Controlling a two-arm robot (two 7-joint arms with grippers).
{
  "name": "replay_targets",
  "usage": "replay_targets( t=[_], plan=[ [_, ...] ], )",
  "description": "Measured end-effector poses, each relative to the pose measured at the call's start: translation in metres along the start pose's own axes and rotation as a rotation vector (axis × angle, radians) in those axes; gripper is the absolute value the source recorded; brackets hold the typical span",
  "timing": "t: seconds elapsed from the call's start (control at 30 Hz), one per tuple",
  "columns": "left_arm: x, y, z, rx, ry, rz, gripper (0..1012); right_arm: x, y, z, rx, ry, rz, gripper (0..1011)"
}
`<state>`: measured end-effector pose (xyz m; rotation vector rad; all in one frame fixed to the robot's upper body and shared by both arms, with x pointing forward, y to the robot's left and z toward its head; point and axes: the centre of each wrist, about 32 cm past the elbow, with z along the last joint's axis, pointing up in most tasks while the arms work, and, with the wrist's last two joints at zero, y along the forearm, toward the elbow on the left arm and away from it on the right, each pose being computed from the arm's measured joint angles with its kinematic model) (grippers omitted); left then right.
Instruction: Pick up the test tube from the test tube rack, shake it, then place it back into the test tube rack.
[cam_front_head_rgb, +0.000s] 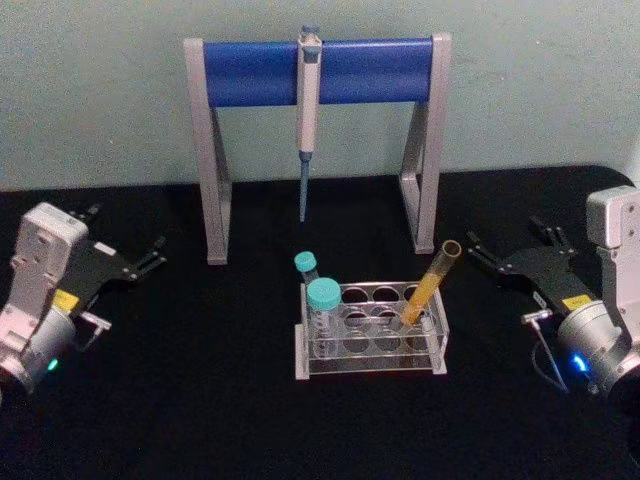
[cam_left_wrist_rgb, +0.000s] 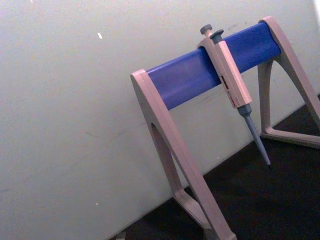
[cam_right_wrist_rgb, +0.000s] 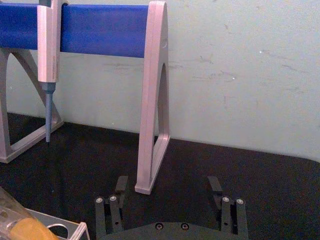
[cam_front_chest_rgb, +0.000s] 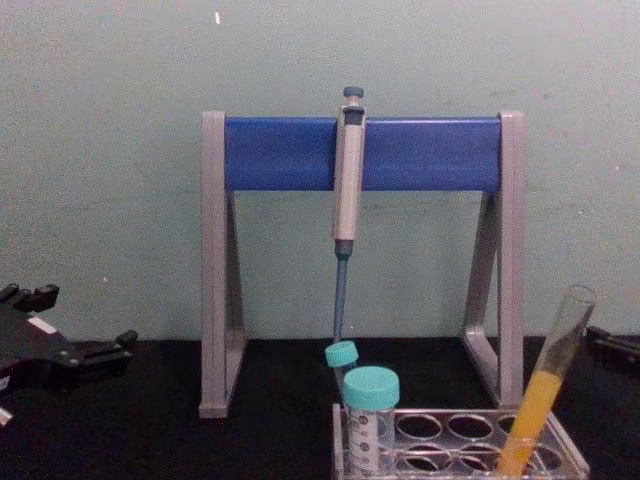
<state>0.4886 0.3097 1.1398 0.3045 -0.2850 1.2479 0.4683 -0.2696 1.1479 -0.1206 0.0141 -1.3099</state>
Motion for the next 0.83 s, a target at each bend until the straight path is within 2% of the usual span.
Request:
replay_targets(
  t=[0.83],
  plan=[
    [0.0, 0.0, 0.0001, 0.0, 0.0, 0.0, 1001, -0.0005, -0.0003, 0.0006, 0.004, 0.0, -0.002, 1000]
  ],
)
